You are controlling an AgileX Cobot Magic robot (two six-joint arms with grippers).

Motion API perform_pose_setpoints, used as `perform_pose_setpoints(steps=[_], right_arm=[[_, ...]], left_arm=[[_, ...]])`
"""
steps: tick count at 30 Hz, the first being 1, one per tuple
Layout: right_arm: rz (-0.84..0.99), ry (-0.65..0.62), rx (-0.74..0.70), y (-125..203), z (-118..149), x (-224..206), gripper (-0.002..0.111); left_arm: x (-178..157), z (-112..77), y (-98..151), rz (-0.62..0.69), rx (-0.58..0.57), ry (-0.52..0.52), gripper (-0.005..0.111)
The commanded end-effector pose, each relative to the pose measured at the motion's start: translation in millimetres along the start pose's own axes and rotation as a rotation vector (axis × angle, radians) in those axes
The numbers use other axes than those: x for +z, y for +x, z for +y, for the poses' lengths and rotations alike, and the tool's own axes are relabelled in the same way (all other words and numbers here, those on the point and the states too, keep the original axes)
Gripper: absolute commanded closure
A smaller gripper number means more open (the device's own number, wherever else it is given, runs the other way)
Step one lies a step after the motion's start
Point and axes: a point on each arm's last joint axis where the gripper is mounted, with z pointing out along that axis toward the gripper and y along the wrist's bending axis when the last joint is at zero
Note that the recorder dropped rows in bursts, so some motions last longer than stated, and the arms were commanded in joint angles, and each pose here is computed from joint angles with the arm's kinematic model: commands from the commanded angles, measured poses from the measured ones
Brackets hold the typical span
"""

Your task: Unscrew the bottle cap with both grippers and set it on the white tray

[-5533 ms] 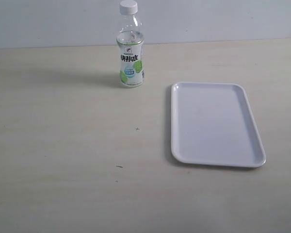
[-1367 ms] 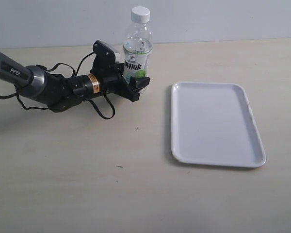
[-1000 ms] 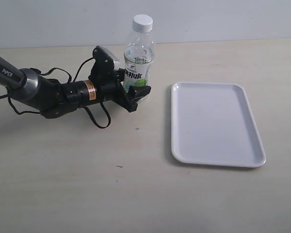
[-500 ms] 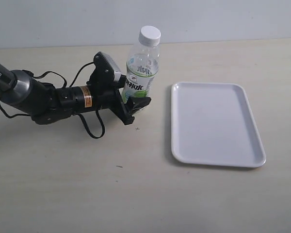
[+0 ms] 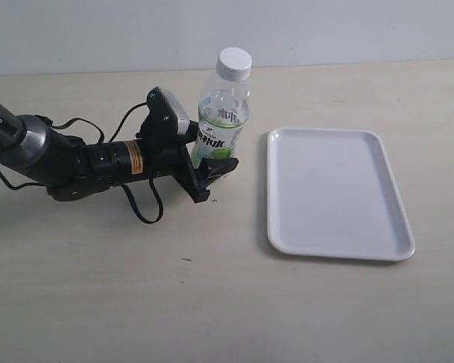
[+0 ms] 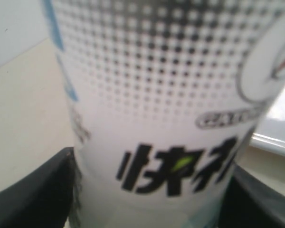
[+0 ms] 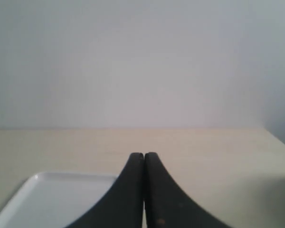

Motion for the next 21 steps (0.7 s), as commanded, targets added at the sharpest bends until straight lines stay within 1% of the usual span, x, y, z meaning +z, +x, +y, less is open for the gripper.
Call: perform_pose_setpoints(steps=[1, 6, 7, 8, 9, 12, 14, 16, 19, 21], right_arm=[[-0.145, -0.008, 0.002, -11.8, 0.9, -1.2, 0.108], [-0.220, -0.015, 0.005, -18.5, 1.4, -2.4, 0.108], [-0.239, -0.019, 0.027, -20.2, 1.5, -2.8, 0.108], [-0.268, -0.027, 0.066, -22.8, 1.7, -3.5, 0.108], [-0.294, -0.039, 0.135, -25.2, 1.8, -4.2, 0.108], [-0.415, -0.106, 0.402, -36.2, 1.8, -8.4, 0.108], [-0.437, -0.134, 0.491, -43.0, 1.9, -10.3, 0.108], [-0.479, -0.149, 0.502, -63.5, 1.6, -15.3, 0.108], [-0.440, -0.133, 0.494, -99.1, 0.5, -9.7, 0.108], [-0.367, -0.108, 0.449, -127.2, 0.0, 3.3, 0.108]], left_arm=[[-1.6, -6.0, -0.7, 0.005, 0.025, 0.026, 0.107], [-4.8, -8.4, -3.1, 0.003, 0.047, 0.035, 0.107], [-5.4, -9.2, -2.1, 0.007, 0.044, 0.037, 0.107], [-5.8, -10.0, -1.3, 0.010, 0.042, 0.038, 0.107], [-5.8, -10.0, -1.3, 0.010, 0.042, 0.038, 0.107], [-5.8, -10.1, -1.3, 0.010, 0.048, 0.040, 0.107], [-5.8, -10.2, -1.3, 0.010, 0.059, 0.040, 0.107], [-5.9, -11.4, -1.0, 0.012, 0.069, 0.054, 0.107], [-5.9, -11.7, -1.0, 0.012, 0.073, 0.057, 0.107], [-5.9, -11.7, -1.0, 0.012, 0.073, 0.057, 0.107]])
